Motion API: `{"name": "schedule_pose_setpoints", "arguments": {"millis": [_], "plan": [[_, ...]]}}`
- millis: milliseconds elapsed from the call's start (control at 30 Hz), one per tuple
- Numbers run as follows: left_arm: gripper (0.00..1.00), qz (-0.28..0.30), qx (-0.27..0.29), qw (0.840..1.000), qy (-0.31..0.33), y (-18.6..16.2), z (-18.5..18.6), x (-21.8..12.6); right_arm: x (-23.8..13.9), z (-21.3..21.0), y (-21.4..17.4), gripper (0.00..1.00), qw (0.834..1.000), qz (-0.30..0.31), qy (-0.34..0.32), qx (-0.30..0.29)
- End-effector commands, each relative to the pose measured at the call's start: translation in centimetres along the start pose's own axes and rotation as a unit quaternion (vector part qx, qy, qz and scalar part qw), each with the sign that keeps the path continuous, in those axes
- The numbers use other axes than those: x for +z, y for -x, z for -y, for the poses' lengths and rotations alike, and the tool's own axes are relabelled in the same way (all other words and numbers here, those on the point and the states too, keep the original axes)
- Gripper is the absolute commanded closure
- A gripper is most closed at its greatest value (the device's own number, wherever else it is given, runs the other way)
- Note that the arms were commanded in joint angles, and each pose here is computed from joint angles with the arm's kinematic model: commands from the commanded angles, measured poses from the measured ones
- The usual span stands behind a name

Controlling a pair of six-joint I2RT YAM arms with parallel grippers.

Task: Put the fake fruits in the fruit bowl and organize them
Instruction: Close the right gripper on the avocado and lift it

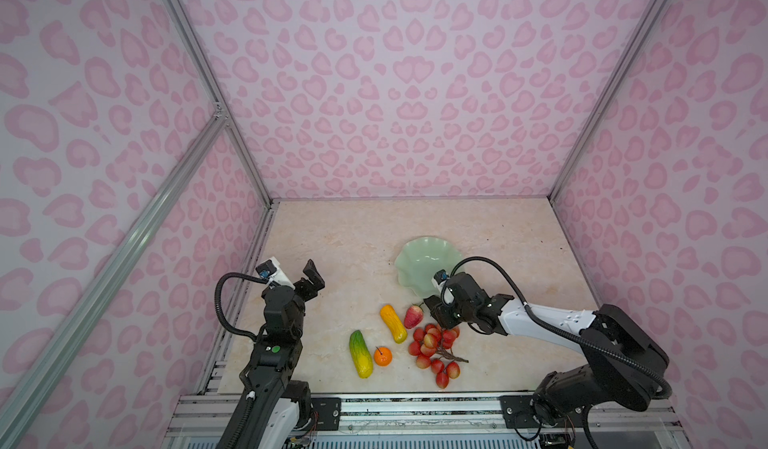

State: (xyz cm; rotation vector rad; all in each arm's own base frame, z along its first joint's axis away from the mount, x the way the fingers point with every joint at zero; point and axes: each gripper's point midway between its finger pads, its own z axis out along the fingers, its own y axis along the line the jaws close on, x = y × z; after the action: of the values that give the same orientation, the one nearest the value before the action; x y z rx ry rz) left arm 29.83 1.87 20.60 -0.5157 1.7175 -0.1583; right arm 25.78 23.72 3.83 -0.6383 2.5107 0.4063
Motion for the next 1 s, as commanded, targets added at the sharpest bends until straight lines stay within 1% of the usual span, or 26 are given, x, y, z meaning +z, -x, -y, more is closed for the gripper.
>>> {"name": "schedule_pose_setpoints", "arguments": {"millis": [0,67,200,367,467,667,833,967], "plan": [[0.01,0.004,-0.004,1.0,-0.003,0.4,0.2,-0.1,0.3,0.2,-0.2,0.48,1.0,-0.008,-0.008,-0.004],[0.01,0.002,-0.006,1.0,-0.003,0.3,0.2,-0.1,0.3,0.4,-0.3,0.52,1.0,-0.009,-0.014,-0.004],[0.01,0.0,-0.009,1.0,-0.003,0.1,0.2,0.0,-0.4,0.6,-0.4,0.67,0.999,-0.009,-0.029,-0.011],[0.01,-0.001,-0.013,1.0,0.0,0.1,0.1,0.0,-2.4,1.3,-1.2,0.73,0.998,-0.012,-0.058,-0.016],[0.01,-0.001,-0.016,1.0,0.002,0.0,0.0,0.0,-3.9,1.3,-1.4,0.76,0.998,-0.003,-0.066,-0.022],[0.01,-0.006,-0.02,1.0,0.008,0.0,-0.1,0.2,-7.6,1.1,-0.3,0.78,0.997,0.025,-0.072,-0.034],[0.01,-0.005,-0.027,1.0,0.011,0.1,-0.3,-0.1,-10.5,-0.1,2.3,0.78,0.996,0.072,-0.046,-0.026],[0.01,-0.021,-0.036,0.999,0.008,-0.4,-0.2,-0.5,-11.3,-0.4,6.9,0.78,0.988,0.144,-0.045,-0.003]]}}
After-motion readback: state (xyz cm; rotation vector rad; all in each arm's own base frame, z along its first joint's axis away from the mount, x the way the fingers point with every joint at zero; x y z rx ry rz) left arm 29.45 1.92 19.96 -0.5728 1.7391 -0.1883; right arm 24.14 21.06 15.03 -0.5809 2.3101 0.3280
